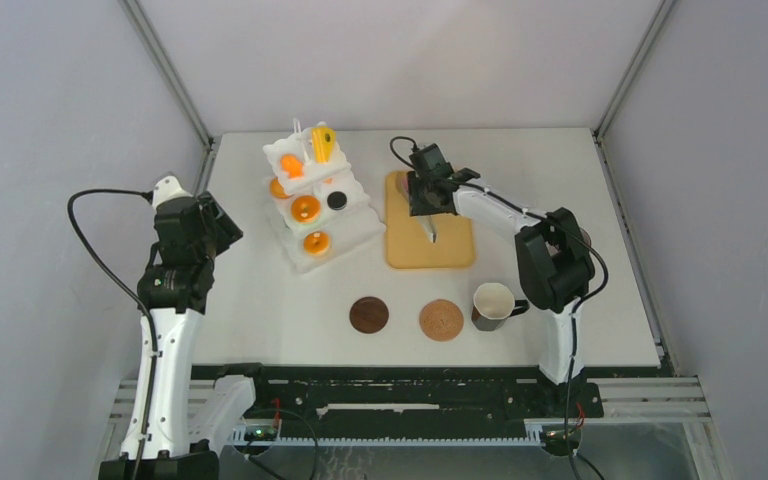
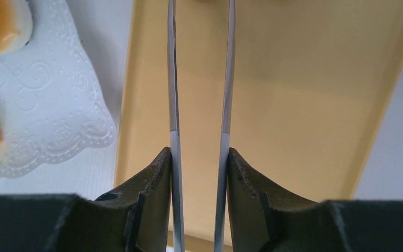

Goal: Serve the afternoon tea

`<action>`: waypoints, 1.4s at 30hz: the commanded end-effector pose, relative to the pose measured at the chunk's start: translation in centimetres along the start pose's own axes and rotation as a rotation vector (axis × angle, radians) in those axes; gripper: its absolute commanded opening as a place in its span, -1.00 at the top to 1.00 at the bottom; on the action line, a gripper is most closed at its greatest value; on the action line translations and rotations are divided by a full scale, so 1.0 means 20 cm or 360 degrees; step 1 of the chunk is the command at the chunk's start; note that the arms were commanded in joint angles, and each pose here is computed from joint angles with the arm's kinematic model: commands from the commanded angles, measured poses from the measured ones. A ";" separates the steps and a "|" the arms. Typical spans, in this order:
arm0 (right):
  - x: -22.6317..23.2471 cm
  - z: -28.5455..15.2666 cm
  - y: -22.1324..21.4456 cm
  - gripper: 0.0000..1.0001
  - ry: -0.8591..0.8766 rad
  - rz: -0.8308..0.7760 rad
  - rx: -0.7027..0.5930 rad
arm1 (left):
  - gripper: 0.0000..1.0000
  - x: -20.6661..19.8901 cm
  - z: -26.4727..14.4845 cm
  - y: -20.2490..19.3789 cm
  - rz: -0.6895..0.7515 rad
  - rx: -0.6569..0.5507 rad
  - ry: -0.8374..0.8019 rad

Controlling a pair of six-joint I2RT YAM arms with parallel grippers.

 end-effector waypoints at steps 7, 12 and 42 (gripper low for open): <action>0.01 -0.36 0.12 0.41 0.0120 0.0073 -0.0234 | -0.31 0.02 -0.02 0.01 -0.0006 -0.0073 -0.0005; 0.03 -0.44 0.04 0.42 0.0190 0.0058 -0.0219 | -0.31 0.02 -0.03 0.01 0.0001 -0.0077 -0.0012; 0.54 -0.34 -0.23 0.11 0.0537 -0.0310 -0.0029 | -0.31 0.03 -0.07 0.01 0.0012 -0.0078 -0.0015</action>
Point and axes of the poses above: each gripper's point midway between its finger pads, its own z axis out along the fingers, its own x axis along the line the jaws close on, y = z × x, the point moved 6 cm from there along -z, back along the fingers, and after that the axes turned 1 degree about z, right-handed, at the moved point
